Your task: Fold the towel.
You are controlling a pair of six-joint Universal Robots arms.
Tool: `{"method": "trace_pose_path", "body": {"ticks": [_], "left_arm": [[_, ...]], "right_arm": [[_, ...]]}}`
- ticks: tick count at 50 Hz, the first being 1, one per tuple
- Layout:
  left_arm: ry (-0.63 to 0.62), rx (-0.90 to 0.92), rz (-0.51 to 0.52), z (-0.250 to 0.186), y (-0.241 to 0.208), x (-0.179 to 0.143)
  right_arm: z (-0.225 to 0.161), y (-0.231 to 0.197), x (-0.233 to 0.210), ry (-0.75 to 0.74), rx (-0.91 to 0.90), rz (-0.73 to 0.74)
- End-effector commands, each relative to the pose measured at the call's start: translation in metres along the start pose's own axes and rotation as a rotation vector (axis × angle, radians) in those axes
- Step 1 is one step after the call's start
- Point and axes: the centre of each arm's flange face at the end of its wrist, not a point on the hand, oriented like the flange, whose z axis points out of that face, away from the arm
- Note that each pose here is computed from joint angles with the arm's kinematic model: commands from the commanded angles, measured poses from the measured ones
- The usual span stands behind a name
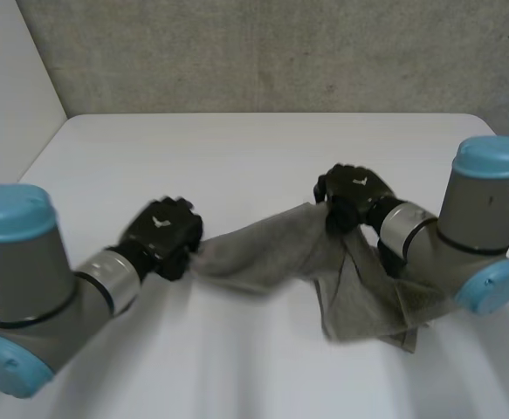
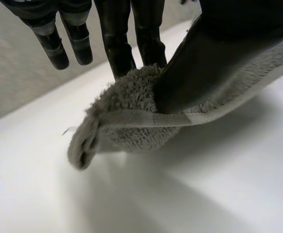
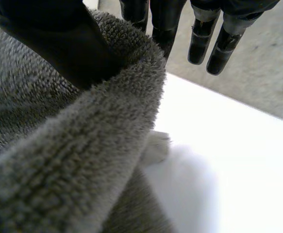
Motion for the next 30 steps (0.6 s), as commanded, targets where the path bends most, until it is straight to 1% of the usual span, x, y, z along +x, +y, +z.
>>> {"method": "trace_pose_path", "body": {"ticks": [1, 2, 3, 5, 6, 8, 11, 13, 14, 16, 17, 19, 25, 30], "left_arm": [[-0.056, 0.078, -0.099, -0.019, -0.028, -0.018], [-0.056, 0.078, -0.1, -0.019, -0.028, -0.018], [-0.055, 0.073, -0.112, -0.02, -0.026, -0.017], [-0.051, 0.067, -0.118, -0.021, -0.025, -0.015], [-0.044, 0.062, -0.119, -0.021, -0.023, -0.013], [-0.04, 0.057, -0.12, -0.021, -0.021, -0.012], [-0.042, 0.054, -0.124, -0.02, -0.02, -0.013], [-0.039, 0.045, -0.126, -0.018, -0.017, -0.012], [-0.04, 0.036, -0.129, -0.016, -0.015, -0.013], [-0.042, 0.03, -0.132, -0.013, -0.013, -0.015], [-0.046, 0.027, -0.134, -0.012, -0.012, -0.016], [-0.05, 0.028, -0.137, -0.011, -0.012, -0.018], [-0.075, 0.031, -0.141, -0.007, -0.012, -0.027], [-0.094, 0.031, -0.15, -0.004, -0.012, -0.035]], "right_arm": [[0.002, 0.002, 0.038, 0.117, -0.099, -0.042], [-0.008, -0.001, 0.034, 0.122, -0.125, -0.072], [-0.008, -0.001, 0.034, 0.122, -0.125, -0.072], [-0.027, -0.008, 0.026, 0.129, -0.119, -0.098], [-0.027, -0.008, 0.026, 0.129, -0.118, -0.098], [-0.047, -0.015, 0.019, 0.136, -0.09, -0.106], [-0.058, -0.019, 0.015, 0.139, -0.076, -0.111], [-0.081, -0.023, 0.005, 0.135, -0.066, -0.114], [-0.081, -0.023, 0.005, 0.135, -0.066, -0.114], [-0.103, -0.02, -0.01, 0.098, -0.068, -0.12], [-0.103, -0.02, -0.01, 0.098, -0.068, -0.12], [-0.12, -0.012, -0.024, 0.045, -0.087, -0.111], [-0.137, 0.003, -0.036, -0.003, -0.125, -0.102], [-0.151, 0.019, -0.044, -0.027, -0.19, -0.172]]}}
